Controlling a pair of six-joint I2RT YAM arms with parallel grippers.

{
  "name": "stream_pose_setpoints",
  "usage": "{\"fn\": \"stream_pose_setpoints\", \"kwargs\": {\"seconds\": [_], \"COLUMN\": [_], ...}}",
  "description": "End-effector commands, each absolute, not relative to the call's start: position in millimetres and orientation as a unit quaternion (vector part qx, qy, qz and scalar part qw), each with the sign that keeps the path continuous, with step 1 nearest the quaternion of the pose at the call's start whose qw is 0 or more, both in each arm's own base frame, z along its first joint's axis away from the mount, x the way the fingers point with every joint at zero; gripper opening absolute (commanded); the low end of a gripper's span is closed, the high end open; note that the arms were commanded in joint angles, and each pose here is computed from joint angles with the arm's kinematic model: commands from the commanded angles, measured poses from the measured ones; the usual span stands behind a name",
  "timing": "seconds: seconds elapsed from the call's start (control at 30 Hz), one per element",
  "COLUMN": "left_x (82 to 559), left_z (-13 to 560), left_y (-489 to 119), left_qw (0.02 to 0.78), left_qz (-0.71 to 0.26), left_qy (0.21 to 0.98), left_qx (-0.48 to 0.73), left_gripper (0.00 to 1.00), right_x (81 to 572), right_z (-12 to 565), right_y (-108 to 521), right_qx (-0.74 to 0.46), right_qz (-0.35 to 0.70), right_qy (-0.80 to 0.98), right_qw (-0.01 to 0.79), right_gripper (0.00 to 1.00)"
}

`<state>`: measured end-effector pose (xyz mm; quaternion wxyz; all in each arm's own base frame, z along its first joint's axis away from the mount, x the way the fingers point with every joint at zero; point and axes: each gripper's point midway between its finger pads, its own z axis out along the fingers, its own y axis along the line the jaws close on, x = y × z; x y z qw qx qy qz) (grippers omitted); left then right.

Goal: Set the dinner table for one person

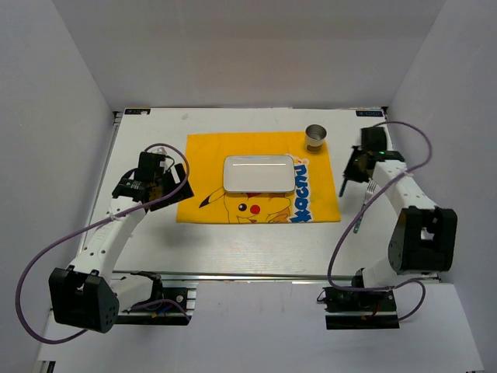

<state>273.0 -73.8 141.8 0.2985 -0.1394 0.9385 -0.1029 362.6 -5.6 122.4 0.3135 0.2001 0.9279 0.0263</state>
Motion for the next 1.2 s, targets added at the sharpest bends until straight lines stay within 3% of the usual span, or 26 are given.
{"fn": "stream_pose_setpoints", "kwargs": {"seconds": [0.0,0.37,0.93,0.97,1.03,1.17], "left_x": [279.2,280.7,281.2,281.4,281.2,280.3], "left_z": [149.0,146.4,143.3,144.3,143.7,141.5], "left_y": [-82.0,-85.8,-81.4,-81.4,-80.8,-80.9], "left_qw": [0.31,0.311,0.312,0.314,0.314,0.309], "left_qz": [-0.128,-0.136,-0.124,-0.125,-0.123,-0.122], "left_qy": [0.934,0.934,0.935,0.934,0.935,0.936], "left_qx": [-0.123,-0.109,-0.114,-0.114,-0.114,-0.114], "left_gripper": [0.98,0.98,0.98,0.98,0.98,0.98], "right_x": [357.8,362.9,347.2,347.2,349.2,359.2], "right_z": [91.0,52.6,14.9,15.7,24.2,62.4], "right_y": [59.2,112.8,99.4,99.2,102.2,108.1], "right_qx": [0.101,0.02,0.002,0.004,0.008,0.023], "right_qz": [0.072,0.059,0.017,0.017,0.027,0.057], "right_qy": [0.959,0.97,0.979,0.979,0.976,0.962], "right_qw": [0.256,0.234,0.205,0.205,0.215,0.266], "right_gripper": [0.0,0.0,0.02,0.24,0.42,0.89]}}
